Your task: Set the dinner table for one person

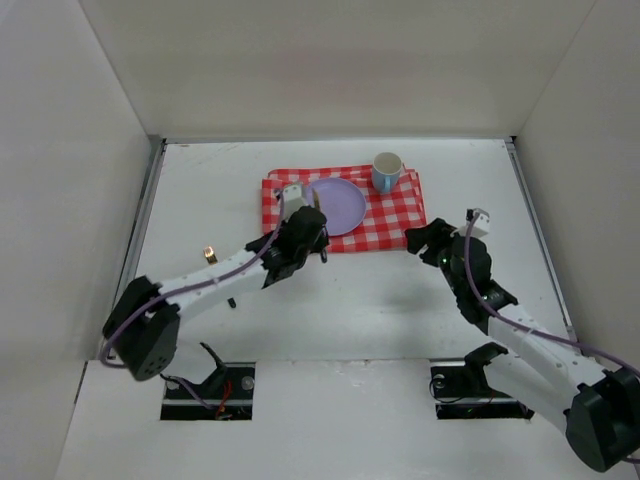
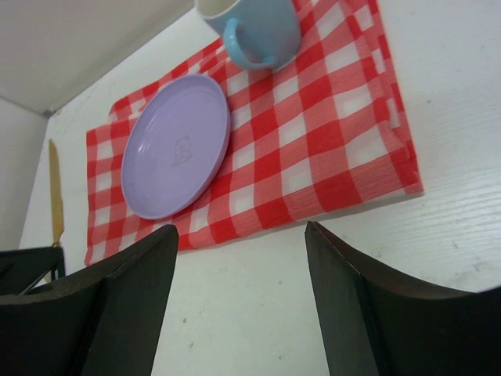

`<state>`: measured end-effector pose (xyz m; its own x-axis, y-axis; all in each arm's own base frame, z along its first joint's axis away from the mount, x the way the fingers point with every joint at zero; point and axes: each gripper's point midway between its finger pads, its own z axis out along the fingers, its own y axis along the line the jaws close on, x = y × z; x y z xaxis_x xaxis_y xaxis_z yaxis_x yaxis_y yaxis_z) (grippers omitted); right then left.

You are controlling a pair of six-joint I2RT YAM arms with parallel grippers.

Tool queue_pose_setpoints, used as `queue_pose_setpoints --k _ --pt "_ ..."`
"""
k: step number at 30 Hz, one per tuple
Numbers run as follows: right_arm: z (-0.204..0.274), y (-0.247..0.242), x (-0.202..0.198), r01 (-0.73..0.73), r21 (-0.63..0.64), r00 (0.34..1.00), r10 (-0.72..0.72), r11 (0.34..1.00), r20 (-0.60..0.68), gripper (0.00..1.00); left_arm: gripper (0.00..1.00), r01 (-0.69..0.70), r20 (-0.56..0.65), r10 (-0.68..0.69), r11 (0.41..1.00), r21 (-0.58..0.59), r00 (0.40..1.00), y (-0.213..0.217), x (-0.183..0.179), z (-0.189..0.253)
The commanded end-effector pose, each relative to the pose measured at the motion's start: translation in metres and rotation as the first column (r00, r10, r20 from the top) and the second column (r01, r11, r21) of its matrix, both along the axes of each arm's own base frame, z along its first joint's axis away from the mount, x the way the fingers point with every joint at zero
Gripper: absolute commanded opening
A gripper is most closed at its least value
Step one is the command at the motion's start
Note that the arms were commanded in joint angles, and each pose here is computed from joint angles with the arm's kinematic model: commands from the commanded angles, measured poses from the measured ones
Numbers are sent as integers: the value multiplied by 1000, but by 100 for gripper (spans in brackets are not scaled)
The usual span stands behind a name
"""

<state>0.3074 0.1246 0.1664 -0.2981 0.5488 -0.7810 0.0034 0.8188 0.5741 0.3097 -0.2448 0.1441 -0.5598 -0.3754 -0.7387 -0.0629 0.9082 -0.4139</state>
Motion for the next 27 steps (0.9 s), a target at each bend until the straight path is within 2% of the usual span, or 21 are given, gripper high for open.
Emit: queue_pose_setpoints --k 1,4,10,12,14,17,21,27 --pt "14 -19 5 89 57 994 -92 994 59 72 0 111 112 -97 985 -132 989 -67 31 44" --pt "16 -32 4 125 83 989 -131 989 68 71 0 166 115 -147 971 -172 982 -109 38 46" --pt "18 -55 0 188 122 978 -198 974 69 66 0 204 84 -190 955 -214 978 -158 31 32" --pt "20 -57 -2 193 124 976 -203 973 76 55 0 205 74 -193 949 -240 978 -171 29 26" --pt "16 -63 -2 218 117 972 -227 969 65 35 0 203 64 -192 941 -271 979 -186 33 20" --pt "12 -65 0 225 106 972 -230 969 37 19 0 205 78 -190 930 -305 979 -206 39 19" --pt "9 -71 -1 256 95 965 -259 962 28 18 0 187 94 -164 919 -348 982 -226 59 15" --pt "20 -81 -8 283 123 953 -293 951 72 23 1 174 80 -155 899 -403 985 -250 85 -5"
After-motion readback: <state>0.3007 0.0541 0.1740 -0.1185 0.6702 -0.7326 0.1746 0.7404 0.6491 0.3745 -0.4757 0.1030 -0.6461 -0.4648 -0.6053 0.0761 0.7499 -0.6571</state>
